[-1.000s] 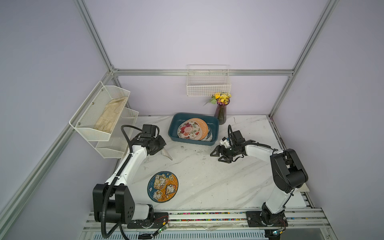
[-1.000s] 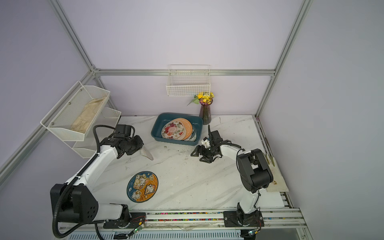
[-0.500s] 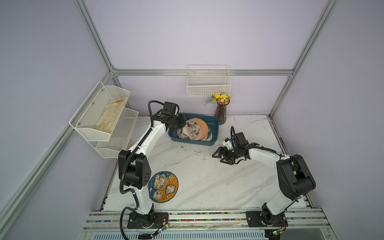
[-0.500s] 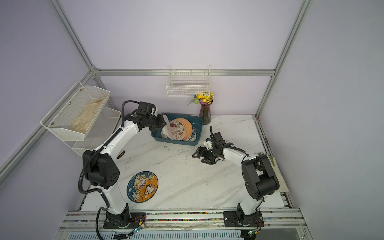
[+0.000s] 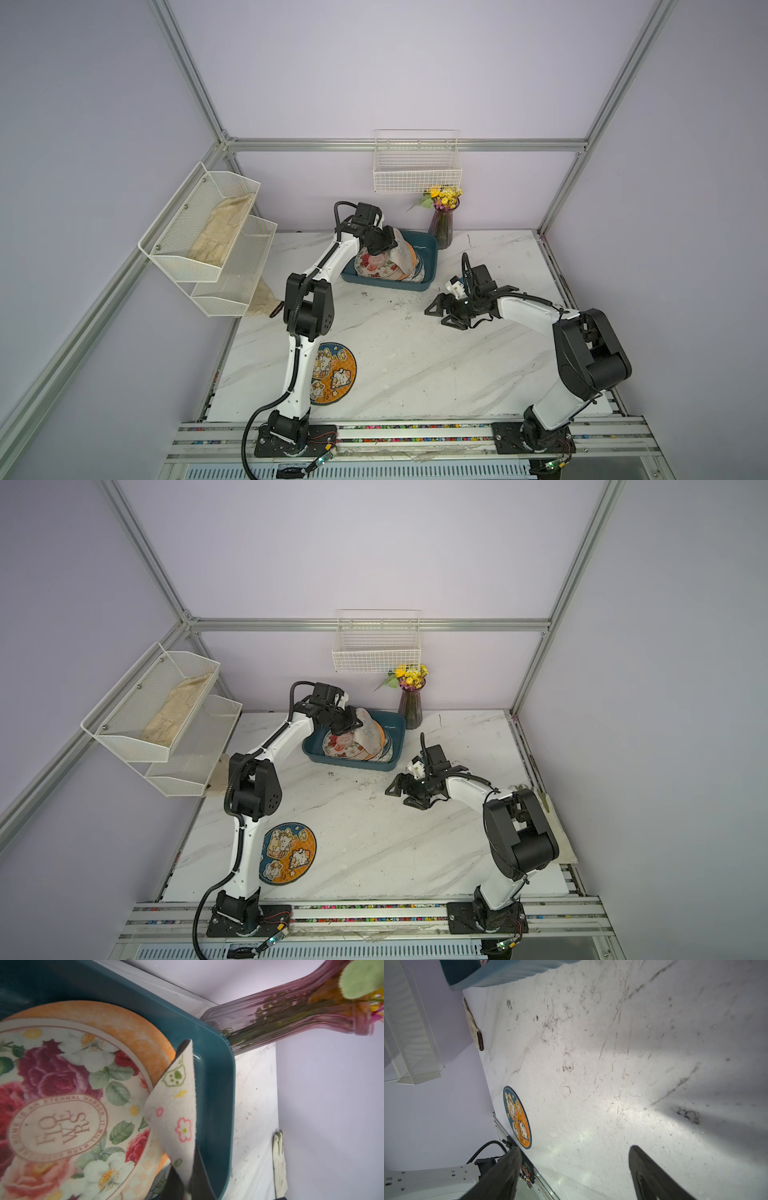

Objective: Put the coasters into the storage box
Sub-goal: Place the coaster in the storage box, then pick up the coaster from the center of the board.

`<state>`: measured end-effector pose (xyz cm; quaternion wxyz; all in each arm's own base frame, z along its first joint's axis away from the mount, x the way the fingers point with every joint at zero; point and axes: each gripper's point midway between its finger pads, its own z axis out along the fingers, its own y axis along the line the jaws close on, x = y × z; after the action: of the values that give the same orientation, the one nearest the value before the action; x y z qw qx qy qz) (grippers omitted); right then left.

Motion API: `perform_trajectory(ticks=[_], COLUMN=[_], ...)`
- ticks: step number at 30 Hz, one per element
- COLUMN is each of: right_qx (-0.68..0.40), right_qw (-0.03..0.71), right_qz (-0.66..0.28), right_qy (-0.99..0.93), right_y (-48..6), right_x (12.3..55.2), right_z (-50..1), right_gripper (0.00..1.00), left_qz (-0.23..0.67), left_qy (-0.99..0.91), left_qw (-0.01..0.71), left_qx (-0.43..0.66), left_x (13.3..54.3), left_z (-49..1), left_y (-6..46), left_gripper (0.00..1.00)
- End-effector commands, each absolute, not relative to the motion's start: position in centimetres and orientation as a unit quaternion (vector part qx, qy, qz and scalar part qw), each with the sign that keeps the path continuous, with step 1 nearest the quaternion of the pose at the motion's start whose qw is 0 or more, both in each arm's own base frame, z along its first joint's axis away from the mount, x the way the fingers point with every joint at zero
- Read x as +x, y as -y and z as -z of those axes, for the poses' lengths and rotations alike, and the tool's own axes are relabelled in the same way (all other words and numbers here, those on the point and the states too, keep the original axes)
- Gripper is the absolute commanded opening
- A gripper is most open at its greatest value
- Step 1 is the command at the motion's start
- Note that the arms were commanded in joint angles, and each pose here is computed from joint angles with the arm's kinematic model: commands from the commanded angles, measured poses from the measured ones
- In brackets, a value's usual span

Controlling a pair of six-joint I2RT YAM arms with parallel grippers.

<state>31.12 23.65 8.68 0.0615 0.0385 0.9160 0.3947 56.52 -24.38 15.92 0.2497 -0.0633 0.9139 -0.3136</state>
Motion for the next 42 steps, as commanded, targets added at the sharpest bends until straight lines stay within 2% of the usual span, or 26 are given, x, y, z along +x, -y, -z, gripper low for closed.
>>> perform_trajectory(ticks=[1,2,5,7,10,18,24,34,42], right_qx=[0.042,0.043,0.045,0.045,0.044,0.04,0.034,0.028,0.022], right_qw=[0.072,0.072,0.072,0.071,0.072,0.077,0.076,0.075,0.074], right_qz=[-0.394,-0.394,-0.392,-0.391,-0.39,-0.39,-0.388,-0.392,-0.396], right_qy=[-0.915,-0.915,-0.916,-0.916,-0.917,-0.917,-0.918,-0.916,-0.915], right_y=[-23.6,-23.5,-23.5,-23.5,-23.5,-23.5,-23.4,-23.5,-23.6], right_x=[31.8,31.8,31.9,31.9,32.0,32.2,31.9,31.6,31.4], right_z=[-9.3,-9.3,-9.2,-9.2,-9.3,-9.6,-9.8,-9.8,-9.9], right_gripper=[0.83,0.83,0.83,0.83,0.83,0.83,0.83,0.83,0.83], left_qz=[0.257,0.24,0.184,0.146,0.11,0.096,0.115,0.126,0.077], left_qy=[-0.918,-0.923,-0.937,-0.943,-0.947,-0.951,-0.952,-0.954,-0.937], left_qw=[0.293,0.29,0.285,0.287,0.288,0.277,0.268,0.205,0.158], left_qx=[-0.074,-0.077,-0.084,-0.087,-0.094,-0.096,-0.093,-0.177,-0.301], left_x=[57.2,57.0,56.5,56.1,55.4,52.9,48.8,36.7,27.0], left_z=[-17.1,-16.5,-15.5,-15.5,-15.5,-16.1,-16.8,-13.2,-8.5], left_y=[20.7,20.0,17.7,16.3,14.7,13.4,13.0,7.9,1.9], left_gripper=[0.0,0.07,0.42,0.72,0.98,1.0,1.0,1.0,1.0])
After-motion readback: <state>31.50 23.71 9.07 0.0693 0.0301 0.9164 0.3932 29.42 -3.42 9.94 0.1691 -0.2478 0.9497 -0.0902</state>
